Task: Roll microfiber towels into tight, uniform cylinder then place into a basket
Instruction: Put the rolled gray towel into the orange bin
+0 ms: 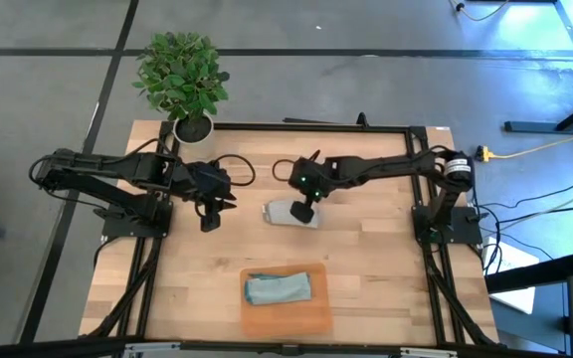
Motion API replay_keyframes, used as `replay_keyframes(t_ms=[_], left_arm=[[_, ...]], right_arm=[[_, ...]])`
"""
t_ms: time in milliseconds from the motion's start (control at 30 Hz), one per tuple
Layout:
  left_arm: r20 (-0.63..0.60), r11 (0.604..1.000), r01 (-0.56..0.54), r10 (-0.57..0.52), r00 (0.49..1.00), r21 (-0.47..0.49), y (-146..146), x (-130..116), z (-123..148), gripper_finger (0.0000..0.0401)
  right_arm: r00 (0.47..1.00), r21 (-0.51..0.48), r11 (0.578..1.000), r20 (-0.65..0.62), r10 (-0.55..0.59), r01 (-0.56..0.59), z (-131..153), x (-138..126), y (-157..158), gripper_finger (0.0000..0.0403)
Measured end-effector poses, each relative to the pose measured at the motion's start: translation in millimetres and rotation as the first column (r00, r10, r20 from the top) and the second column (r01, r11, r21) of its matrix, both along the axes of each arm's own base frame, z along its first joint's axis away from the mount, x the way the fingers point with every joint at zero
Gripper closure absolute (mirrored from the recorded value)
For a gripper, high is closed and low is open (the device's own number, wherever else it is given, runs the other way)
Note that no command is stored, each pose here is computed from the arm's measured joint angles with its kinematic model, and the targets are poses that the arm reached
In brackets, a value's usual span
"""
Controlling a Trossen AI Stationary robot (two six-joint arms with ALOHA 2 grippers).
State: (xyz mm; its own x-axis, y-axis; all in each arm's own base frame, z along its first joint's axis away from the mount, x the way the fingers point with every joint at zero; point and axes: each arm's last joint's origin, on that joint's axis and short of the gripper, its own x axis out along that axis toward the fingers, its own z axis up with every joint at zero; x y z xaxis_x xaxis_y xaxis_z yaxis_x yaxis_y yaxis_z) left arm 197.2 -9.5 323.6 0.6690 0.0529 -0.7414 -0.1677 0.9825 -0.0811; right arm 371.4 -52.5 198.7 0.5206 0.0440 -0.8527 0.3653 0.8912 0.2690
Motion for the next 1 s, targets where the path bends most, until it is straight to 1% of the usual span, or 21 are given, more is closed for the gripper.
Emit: replay_keyframes(t_ms=[100, 167, 267, 333, 433, 500, 633, 700, 800, 1000], left_arm=[[0.000, 1.000, 0.000, 0.000, 1.000, 0.000, 0, 0, 0, 0.0315], [0.000, 1.000, 0.000, 0.000, 1.000, 0.000, 0, 0, 0, 0.0315], [0.000, 1.000, 0.000, 0.000, 1.000, 0.000, 0, 0, 0, 0.0315], [0.000, 1.000, 0.000, 0.000, 1.000, 0.000, 0, 0, 0, 0.0315], [0.000, 1.000, 0.000, 0.000, 1.000, 0.000, 0, 0, 0, 0.0315], [0.001, 1.000, 0.000, 0.000, 1.000, 0.000, 0, 0, 0, 0.0315], [0.001, 1.000, 0.000, 0.000, 1.000, 0.000, 0, 0, 0, 0.0316], [0.001, 1.000, 0.000, 0.000, 1.000, 0.000, 0, 0, 0, 0.0316], [0.001, 1.000, 0.000, 0.000, 1.000, 0.000, 0, 0, 0, 0.0316], [0.001, 1.000, 0.000, 0.000, 1.000, 0.000, 0, 0, 0, 0.0316]], right_arm=[[0.998, -0.080, 0.995, 0.014, 0.061, -0.059, 11, 6, 13, 0.0009], [0.992, -0.118, 0.985, 0.014, 0.128, -0.126, 14, 8, 21, 0.0011], [0.975, -0.158, 0.962, 0.002, 0.224, -0.221, 14, 8, 33, 0.0009], [0.967, -0.174, 0.952, -0.006, 0.253, -0.250, 12, 9, 39, 0.0005], [0.962, -0.173, 0.947, -0.035, 0.270, -0.272, -1, 10, 45, 0.0004], [0.963, -0.188, 0.944, -0.052, 0.266, -0.271, -10, 13, 48, 0.0004], [0.969, -0.302, 0.921, -0.079, 0.235, -0.248, -24, 20, 49, 0.0004], [0.972, -0.337, 0.912, -0.082, 0.219, -0.234, -26, 22, 51, 0.0004], [0.970, -0.327, 0.913, -0.080, 0.232, -0.245, -26, 22, 53, 0.0004], [0.956, -0.319, 0.901, -0.100, 0.277, -0.294, -29, 21, 56, 0.0004]])
